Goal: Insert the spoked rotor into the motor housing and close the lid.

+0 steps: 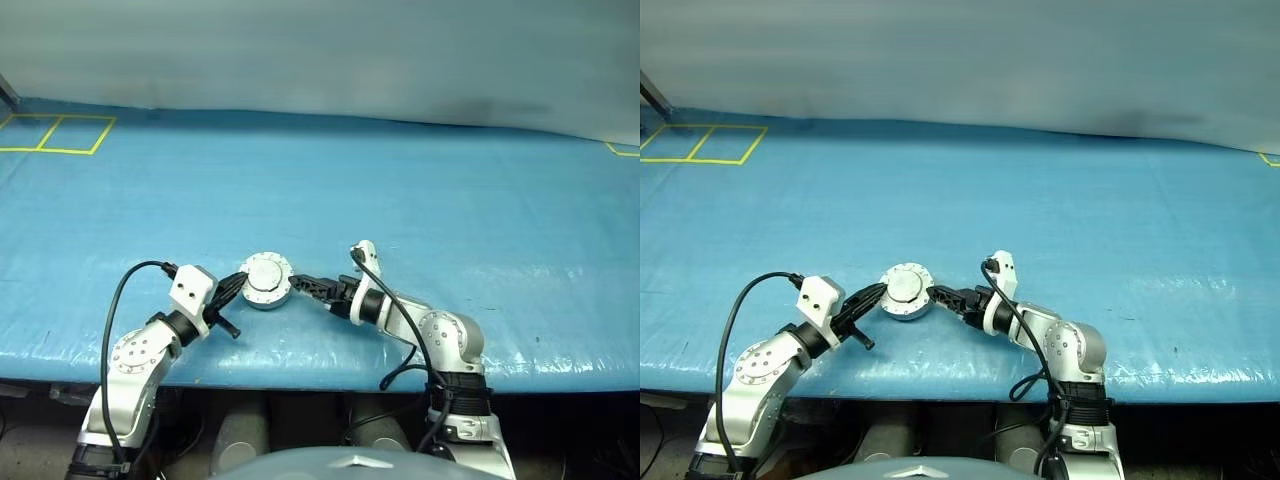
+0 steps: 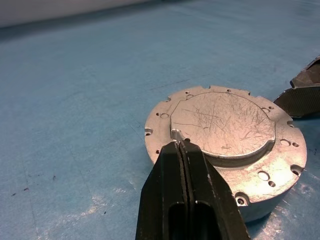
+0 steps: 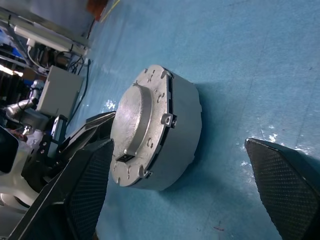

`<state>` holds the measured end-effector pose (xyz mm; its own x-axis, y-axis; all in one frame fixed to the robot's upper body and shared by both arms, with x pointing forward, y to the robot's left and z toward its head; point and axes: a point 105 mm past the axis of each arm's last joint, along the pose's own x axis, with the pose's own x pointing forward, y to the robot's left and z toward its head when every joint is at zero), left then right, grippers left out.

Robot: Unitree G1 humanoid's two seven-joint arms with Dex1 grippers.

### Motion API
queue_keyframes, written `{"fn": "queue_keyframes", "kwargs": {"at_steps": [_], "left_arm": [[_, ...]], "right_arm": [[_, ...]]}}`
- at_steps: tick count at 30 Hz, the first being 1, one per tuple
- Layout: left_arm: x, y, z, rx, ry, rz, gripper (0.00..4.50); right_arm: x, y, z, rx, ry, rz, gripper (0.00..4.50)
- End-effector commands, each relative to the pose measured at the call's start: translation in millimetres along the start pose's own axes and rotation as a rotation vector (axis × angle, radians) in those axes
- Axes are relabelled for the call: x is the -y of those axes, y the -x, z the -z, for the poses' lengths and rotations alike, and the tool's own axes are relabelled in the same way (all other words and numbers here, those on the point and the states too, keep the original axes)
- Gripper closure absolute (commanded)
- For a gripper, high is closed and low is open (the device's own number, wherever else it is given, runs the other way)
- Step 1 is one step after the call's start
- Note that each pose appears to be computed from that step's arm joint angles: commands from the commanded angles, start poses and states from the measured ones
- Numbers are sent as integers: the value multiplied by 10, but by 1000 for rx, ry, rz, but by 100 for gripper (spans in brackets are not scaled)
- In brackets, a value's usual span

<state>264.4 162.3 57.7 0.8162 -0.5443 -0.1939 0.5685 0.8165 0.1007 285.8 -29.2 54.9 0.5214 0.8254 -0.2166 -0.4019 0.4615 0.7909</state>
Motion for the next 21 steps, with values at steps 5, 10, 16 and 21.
{"fn": "queue_keyframes", "kwargs": {"at_steps": [5,10,16,21], "left_arm": [[59,30,105,-44,-1,23,450],[61,44,112,-46,1,19,450],[68,47,118,-46,3,18,450],[69,50,120,-44,5,16,450]], "right_arm": [[-119,-151,158,-69,-73,-63,3],[-173,-261,207,-87,-93,-88,3],[-209,-345,256,-105,-93,-96,3],[-213,-361,251,-102,-97,-95,20]]}}
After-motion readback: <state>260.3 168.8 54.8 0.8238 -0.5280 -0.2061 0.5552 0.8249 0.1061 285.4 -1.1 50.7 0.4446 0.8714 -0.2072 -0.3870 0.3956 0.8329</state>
